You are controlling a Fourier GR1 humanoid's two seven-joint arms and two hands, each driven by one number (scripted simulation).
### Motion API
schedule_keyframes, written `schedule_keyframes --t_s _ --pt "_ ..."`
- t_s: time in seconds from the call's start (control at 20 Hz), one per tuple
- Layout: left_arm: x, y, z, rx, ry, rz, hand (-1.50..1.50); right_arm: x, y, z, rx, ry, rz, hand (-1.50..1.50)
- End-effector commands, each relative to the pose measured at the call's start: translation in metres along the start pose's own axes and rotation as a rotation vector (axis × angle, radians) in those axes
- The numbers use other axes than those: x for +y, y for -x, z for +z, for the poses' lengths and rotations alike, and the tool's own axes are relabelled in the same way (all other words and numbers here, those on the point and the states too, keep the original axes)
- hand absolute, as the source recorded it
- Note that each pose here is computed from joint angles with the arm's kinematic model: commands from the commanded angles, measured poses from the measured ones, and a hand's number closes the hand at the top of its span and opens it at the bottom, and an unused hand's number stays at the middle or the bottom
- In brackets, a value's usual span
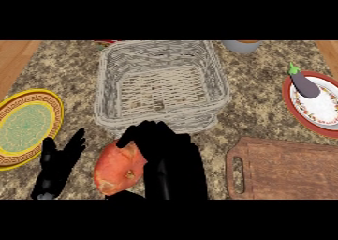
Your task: Pick the squash from the cutting board and place it in the basket
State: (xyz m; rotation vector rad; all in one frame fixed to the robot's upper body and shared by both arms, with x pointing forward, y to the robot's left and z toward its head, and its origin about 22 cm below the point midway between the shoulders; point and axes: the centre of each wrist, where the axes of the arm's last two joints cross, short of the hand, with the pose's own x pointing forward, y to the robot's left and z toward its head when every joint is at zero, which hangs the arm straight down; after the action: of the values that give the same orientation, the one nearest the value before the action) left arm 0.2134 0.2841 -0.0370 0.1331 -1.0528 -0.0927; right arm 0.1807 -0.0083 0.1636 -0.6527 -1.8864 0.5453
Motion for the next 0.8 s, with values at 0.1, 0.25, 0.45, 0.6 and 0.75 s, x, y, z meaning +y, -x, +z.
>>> schedule_keyframes --t_s 0.1,0.25,0.45,0.6,0.75 --pt "-0.004 0.008 -0.003 0.038 -0.012 0.010 0.00 -0.023 -0.035 -0.041 0.177 0.087 -0.063 1.50" --pt "0.004 0.014 -0.004 0.030 -0.005 -0.012 0.00 -0.019 -0.044 -0.072 0.209 0.109 -0.027 1.50" --pt "-0.007 0.002 0.000 0.025 0.027 -0.006 0.00 -0.012 -0.057 -0.106 0.249 0.123 0.008 1.50" --pt "0.000 0.017 0.003 0.029 -0.011 -0.009 0.00 -0.013 -0.059 -0.131 0.278 0.112 0.030 1.50" --pt "0.000 0.013 0.001 0.011 -0.003 0.000 0.00 0.002 -0.068 -0.135 0.272 0.115 0.061 1.50"
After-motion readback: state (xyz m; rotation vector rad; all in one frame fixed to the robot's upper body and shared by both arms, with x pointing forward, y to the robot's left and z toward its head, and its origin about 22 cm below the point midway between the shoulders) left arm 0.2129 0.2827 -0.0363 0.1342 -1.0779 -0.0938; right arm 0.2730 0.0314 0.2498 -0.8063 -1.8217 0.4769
